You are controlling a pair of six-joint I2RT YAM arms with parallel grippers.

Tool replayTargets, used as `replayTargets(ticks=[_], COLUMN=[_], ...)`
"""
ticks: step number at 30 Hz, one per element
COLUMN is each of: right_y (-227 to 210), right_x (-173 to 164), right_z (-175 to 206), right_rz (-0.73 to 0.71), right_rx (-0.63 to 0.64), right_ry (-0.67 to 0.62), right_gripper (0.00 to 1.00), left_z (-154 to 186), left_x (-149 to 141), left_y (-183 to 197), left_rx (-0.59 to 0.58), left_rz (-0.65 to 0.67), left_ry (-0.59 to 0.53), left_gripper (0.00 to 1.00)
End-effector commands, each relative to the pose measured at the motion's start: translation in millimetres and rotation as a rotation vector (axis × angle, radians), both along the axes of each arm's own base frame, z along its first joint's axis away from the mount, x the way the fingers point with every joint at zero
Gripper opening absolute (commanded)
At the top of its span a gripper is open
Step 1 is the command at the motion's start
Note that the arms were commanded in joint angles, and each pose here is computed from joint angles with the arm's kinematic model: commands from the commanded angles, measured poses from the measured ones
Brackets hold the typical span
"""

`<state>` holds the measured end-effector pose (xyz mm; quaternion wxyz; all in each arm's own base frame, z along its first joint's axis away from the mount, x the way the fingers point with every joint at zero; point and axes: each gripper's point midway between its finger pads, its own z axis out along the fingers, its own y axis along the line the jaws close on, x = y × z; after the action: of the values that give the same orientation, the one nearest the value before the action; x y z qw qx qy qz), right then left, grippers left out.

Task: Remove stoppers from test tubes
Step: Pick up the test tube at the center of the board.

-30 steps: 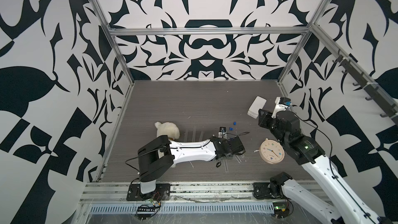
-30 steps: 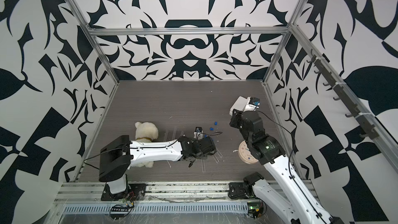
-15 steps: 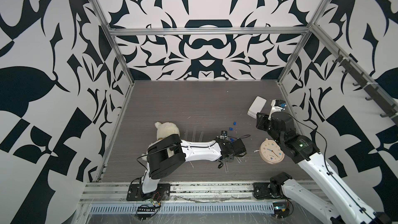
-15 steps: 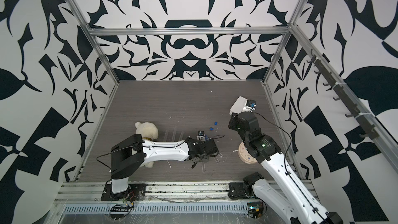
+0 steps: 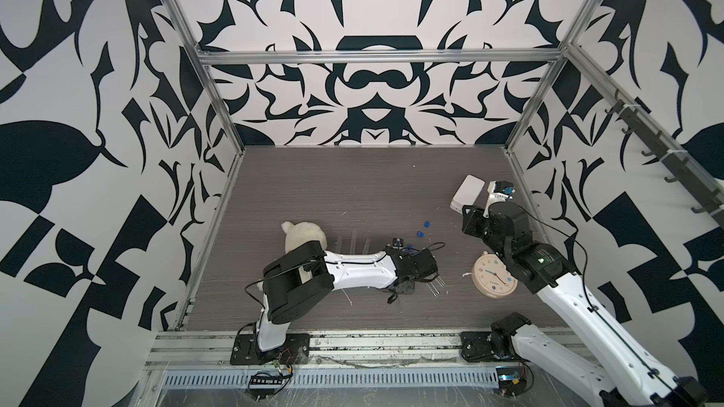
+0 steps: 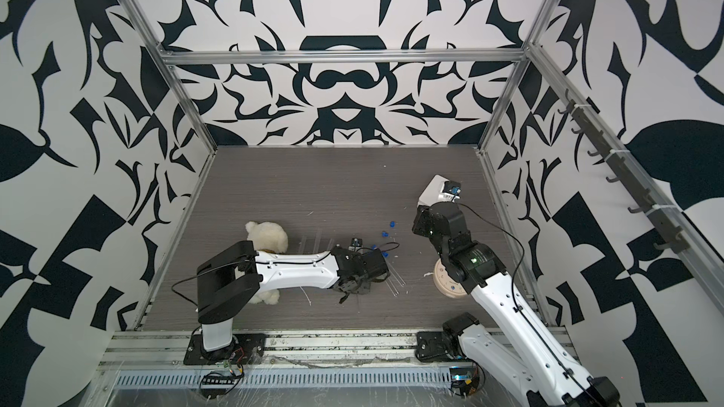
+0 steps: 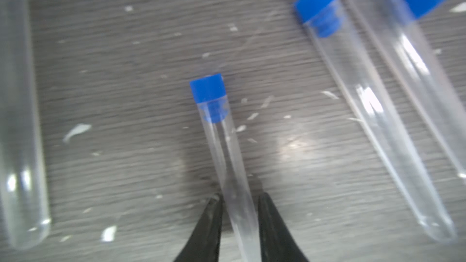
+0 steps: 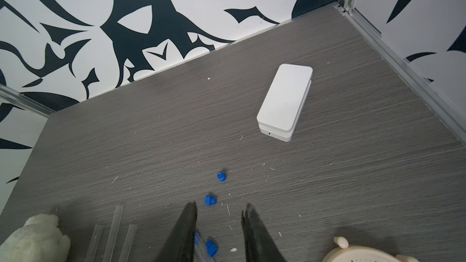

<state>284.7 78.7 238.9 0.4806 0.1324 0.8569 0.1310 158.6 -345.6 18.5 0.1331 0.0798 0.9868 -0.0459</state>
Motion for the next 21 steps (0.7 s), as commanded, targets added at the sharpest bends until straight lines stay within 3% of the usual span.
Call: replayTargets(ticks=[1, 10, 21], right_y=[3.9, 14.8, 25.0], right_x=[6.0, 9.9, 12.5], right_z=[4.0, -6.8, -16.8], right_rz=[-0.004, 0.023, 0.056], right_rx=[0.038, 0.082, 0.118], right_ry=[-0.023, 0.001, 0.024], right_gripper=[0.33, 0.33, 0.33], left_z=[-7.6, -9.3, -14.5], left_x=[-9.5, -15.8, -29.1], left_y=[36.8, 69.4, 92.3], left_rx=[0.086, 0.103, 0.160], left_rz=[-0.006, -0.026, -0.026], left_ry=[0.051, 0.066, 0.113], left_gripper=[0.24, 0.17, 0.26])
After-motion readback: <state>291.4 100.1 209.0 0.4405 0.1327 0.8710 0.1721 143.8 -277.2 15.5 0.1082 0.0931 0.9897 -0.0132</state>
